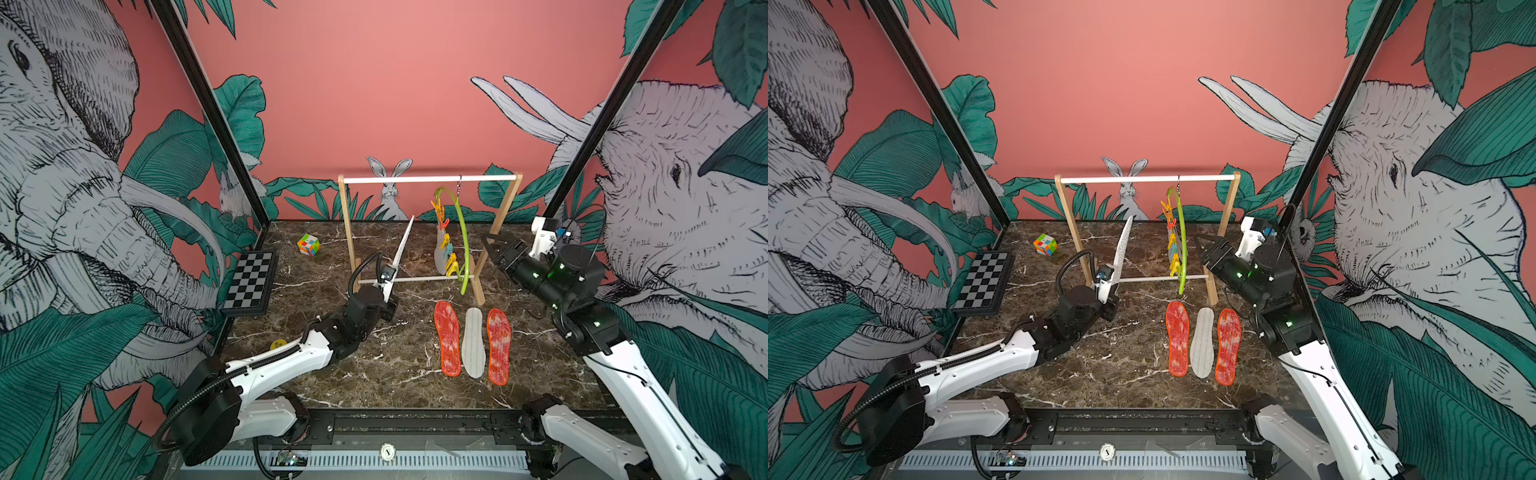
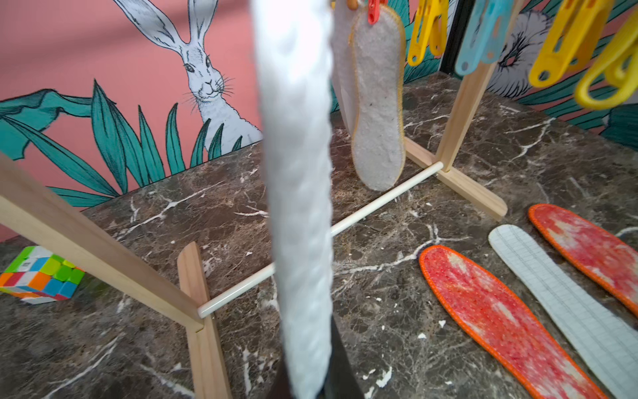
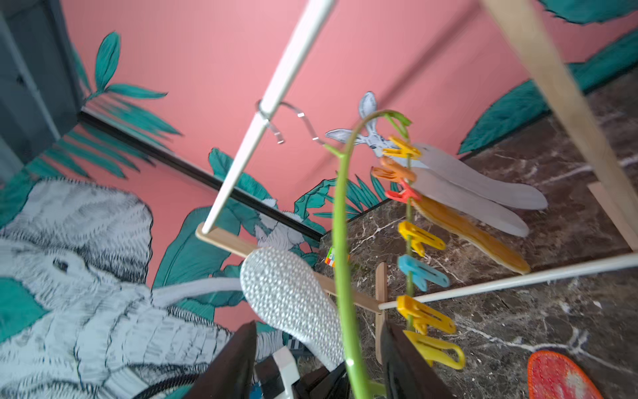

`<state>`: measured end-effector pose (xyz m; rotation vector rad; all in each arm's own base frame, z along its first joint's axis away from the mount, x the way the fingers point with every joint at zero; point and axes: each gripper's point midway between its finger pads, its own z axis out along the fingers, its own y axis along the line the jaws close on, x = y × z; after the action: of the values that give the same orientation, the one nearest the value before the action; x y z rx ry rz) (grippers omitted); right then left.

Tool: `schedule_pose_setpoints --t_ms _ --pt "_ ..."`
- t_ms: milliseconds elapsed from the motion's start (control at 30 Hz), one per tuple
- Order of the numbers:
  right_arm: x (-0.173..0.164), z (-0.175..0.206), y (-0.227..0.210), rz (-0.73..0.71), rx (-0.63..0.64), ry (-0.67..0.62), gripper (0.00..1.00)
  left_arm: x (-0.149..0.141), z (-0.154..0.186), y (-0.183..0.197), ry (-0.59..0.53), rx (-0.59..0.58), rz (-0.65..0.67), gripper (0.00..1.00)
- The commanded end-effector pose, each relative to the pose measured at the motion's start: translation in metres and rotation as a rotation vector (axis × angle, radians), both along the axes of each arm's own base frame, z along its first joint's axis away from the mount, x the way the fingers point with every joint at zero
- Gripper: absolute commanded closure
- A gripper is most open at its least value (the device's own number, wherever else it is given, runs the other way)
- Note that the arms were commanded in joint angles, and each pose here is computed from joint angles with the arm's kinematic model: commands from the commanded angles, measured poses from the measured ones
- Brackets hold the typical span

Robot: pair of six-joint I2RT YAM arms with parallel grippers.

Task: Take the shoe insoles off the hanger
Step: Place the insole at the center of the board.

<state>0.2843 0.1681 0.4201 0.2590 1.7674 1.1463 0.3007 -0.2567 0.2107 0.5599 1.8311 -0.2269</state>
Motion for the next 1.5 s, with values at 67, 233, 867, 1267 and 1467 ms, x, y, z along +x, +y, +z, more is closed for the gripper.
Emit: schedule_pose_setpoints --t_ms 67,233,867,1267,1467 --pt "-0.025 0.022 0.060 0.211 -0.134 -0.110 0.39 0.006 0.027 0.020 -0.063 0.083 0.073 1.00" --pt "-0.044 0.021 0.118 0.345 -0.207 -0.149 0.30 0.007 0.044 0.031 -0.094 0.101 0.118 1.00" --pt "0.002 -0.003 0.203 0.349 -0.287 -0.085 0.45 -0.010 0.054 0.047 -0.105 0.071 0.103 1.00" --pt "0.018 -0.015 0.211 0.318 -0.324 -0.043 0.68 -0.015 0.049 0.052 -0.090 0.055 0.108 1.00" --pt "0.023 -0.020 0.208 0.298 -0.330 -0.032 0.78 -0.016 0.050 0.053 -0.094 0.055 0.110 1.00"
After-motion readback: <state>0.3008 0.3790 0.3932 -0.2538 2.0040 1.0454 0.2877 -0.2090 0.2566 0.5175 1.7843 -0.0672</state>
